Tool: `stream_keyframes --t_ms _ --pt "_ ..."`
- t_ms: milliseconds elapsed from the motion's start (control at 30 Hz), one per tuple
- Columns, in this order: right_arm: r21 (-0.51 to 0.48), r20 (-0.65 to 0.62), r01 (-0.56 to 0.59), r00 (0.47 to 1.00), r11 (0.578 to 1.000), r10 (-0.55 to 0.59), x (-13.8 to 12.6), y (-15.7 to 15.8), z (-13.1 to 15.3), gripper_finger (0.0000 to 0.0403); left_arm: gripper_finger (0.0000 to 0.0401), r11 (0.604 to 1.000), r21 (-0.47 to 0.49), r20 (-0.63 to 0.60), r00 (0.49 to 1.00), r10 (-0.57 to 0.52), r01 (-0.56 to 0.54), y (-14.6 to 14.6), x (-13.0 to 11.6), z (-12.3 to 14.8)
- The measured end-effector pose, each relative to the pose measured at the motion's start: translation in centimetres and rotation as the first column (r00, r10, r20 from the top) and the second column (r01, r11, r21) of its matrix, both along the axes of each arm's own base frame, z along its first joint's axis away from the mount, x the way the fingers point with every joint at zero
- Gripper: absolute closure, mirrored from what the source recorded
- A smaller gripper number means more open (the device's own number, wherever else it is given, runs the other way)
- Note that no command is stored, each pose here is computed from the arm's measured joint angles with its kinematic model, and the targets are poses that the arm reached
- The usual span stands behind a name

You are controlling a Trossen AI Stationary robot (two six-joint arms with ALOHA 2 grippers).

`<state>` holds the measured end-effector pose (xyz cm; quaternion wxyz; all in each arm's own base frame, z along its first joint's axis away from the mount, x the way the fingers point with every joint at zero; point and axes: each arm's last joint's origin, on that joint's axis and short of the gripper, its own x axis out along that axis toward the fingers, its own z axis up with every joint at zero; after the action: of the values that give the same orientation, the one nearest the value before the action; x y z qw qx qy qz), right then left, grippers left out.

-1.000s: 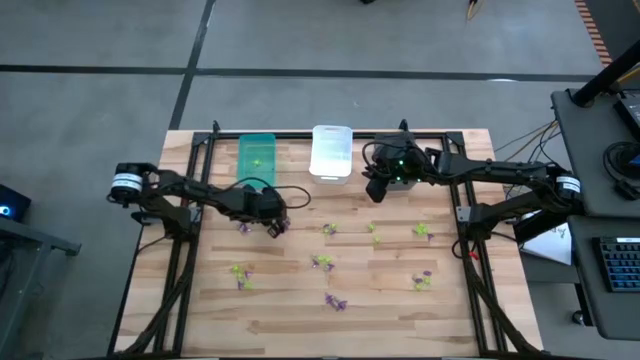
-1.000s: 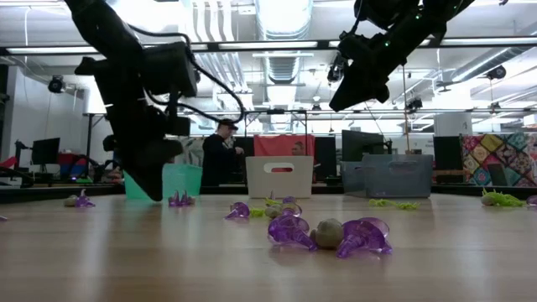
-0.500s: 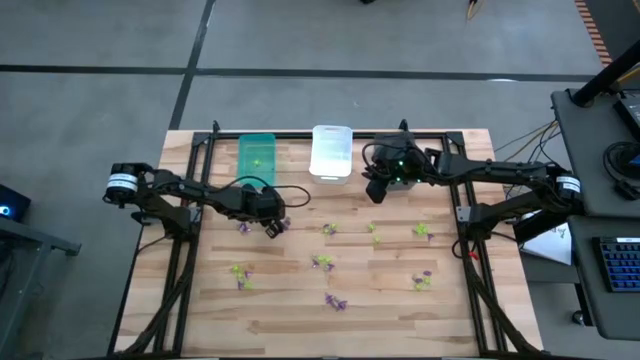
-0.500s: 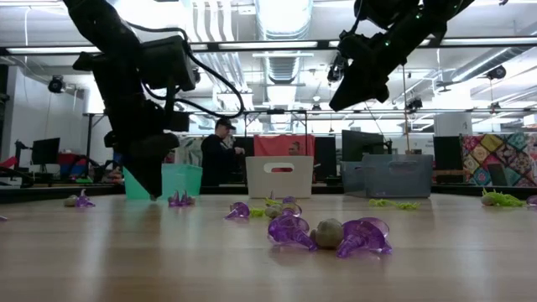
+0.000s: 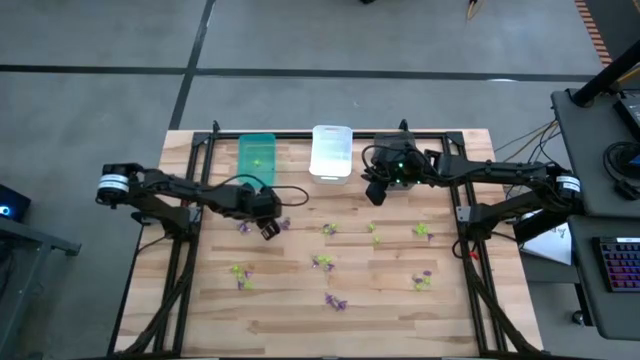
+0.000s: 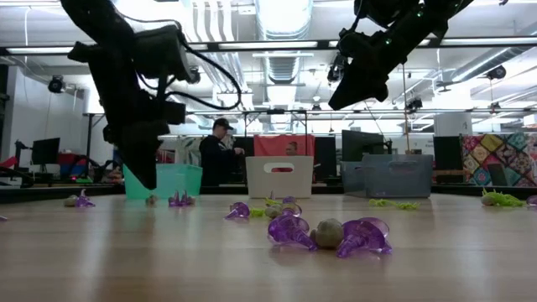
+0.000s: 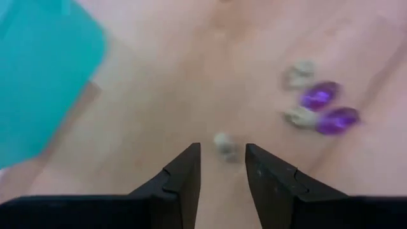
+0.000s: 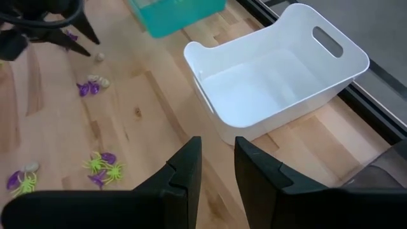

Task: Sort Halloween decoration
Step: Put the white skull toy into the white bin

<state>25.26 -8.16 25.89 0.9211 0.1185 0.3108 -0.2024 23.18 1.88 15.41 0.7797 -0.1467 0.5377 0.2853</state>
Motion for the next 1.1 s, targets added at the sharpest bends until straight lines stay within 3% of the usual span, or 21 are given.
stream_keyframes --t_ms 100,267,500,633,1100 --pt "0.001 0.001 0.001 1.000 1.000 -0.001 0.0 0.0 0.0 0.0321 0.0294 0.996 0.032 -0.008 0.997 -0.079 0.079 -0.3 -0.3 0.4" --pt "0.001 0.000 0.001 1.000 1.000 -0.001 0.0 0.0 0.0 0.0321 0.0294 0.962 0.177 0.040 0.975 -0.219 0.209 -1.2 -1.3 0.3" --pt "-0.005 -0.002 -0.004 1.000 1.000 0.004 0.0 0.0 0.0 0.0321 0.0294 0.974 0.209 0.263 0.954 -0.142 0.087 -1.6 -3.7 -0.8" --pt "-0.005 -0.002 -0.004 1.000 1.000 0.004 0.0 0.0 0.0 0.0321 0.0292 0.973 0.213 0.341 0.927 -0.155 0.084 -1.8 -4.7 -2.3" --pt "-0.006 -0.003 -0.003 1.000 1.000 0.003 0.0 0.0 0.0 0.0321 0.0228 0.969 0.234 0.351 0.922 -0.165 0.084 -1.8 -5.3 -4.4"
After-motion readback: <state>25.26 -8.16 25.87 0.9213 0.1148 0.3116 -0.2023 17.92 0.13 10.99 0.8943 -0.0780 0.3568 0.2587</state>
